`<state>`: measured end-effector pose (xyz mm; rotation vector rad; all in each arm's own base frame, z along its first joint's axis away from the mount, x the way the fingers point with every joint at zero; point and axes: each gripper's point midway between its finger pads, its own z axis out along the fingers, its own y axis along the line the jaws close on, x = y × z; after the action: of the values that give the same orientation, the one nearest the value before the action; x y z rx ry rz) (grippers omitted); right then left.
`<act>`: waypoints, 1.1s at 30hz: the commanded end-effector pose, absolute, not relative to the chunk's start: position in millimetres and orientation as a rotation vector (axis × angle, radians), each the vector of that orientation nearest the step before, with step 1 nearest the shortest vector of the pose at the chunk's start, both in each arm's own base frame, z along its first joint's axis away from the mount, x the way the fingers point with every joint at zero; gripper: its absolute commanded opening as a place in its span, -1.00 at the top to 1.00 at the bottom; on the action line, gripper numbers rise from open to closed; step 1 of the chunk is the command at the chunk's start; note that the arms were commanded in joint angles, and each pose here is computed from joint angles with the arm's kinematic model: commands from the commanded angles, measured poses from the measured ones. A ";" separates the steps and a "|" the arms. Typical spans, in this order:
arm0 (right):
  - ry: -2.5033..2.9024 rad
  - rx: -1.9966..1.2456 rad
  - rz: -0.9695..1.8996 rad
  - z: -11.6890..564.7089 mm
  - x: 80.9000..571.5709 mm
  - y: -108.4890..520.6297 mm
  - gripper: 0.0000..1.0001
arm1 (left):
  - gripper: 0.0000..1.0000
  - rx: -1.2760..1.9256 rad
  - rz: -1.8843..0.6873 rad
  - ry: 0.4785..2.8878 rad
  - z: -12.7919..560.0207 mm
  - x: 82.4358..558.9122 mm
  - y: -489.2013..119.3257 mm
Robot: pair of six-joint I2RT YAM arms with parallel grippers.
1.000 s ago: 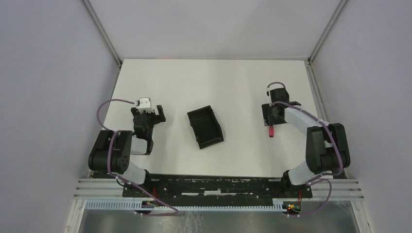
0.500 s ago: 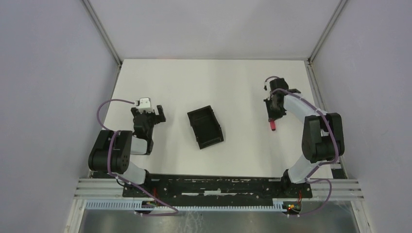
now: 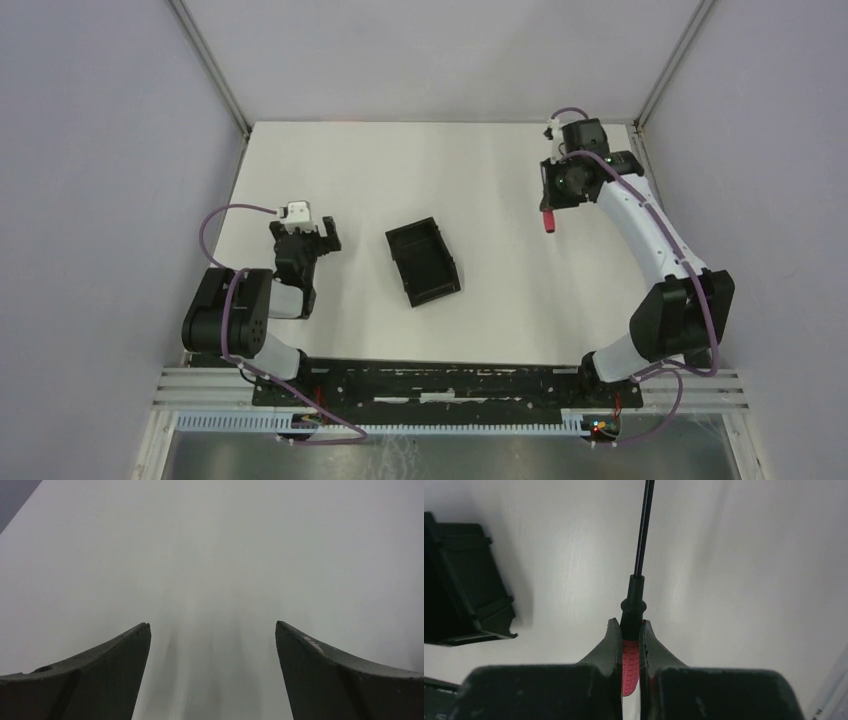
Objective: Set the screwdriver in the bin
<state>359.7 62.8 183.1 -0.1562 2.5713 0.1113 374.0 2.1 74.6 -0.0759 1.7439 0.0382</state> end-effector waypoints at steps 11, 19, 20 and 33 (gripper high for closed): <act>2.233 -0.683 0.793 193.5 286.6 327.5 1.00 | -1.00 -0.063 0.046 1.692 87.4 379.2 2.0; 2.252 -0.949 0.625 131.1 282.4 348.6 1.00 | -1.00 -0.062 0.046 1.692 87.2 379.2 1.6; 2.254 -0.963 0.618 123.8 280.7 348.3 1.00 | -1.00 -0.063 0.046 1.693 87.1 379.1 1.7; 2.236 -0.957 0.572 106.4 283.5 345.9 -0.31 | -1.00 -0.062 0.046 1.692 87.3 379.2 1.6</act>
<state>268.9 334.2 84.5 -0.9979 2.3332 0.5605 374.0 2.1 74.6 -0.0759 1.7439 0.0382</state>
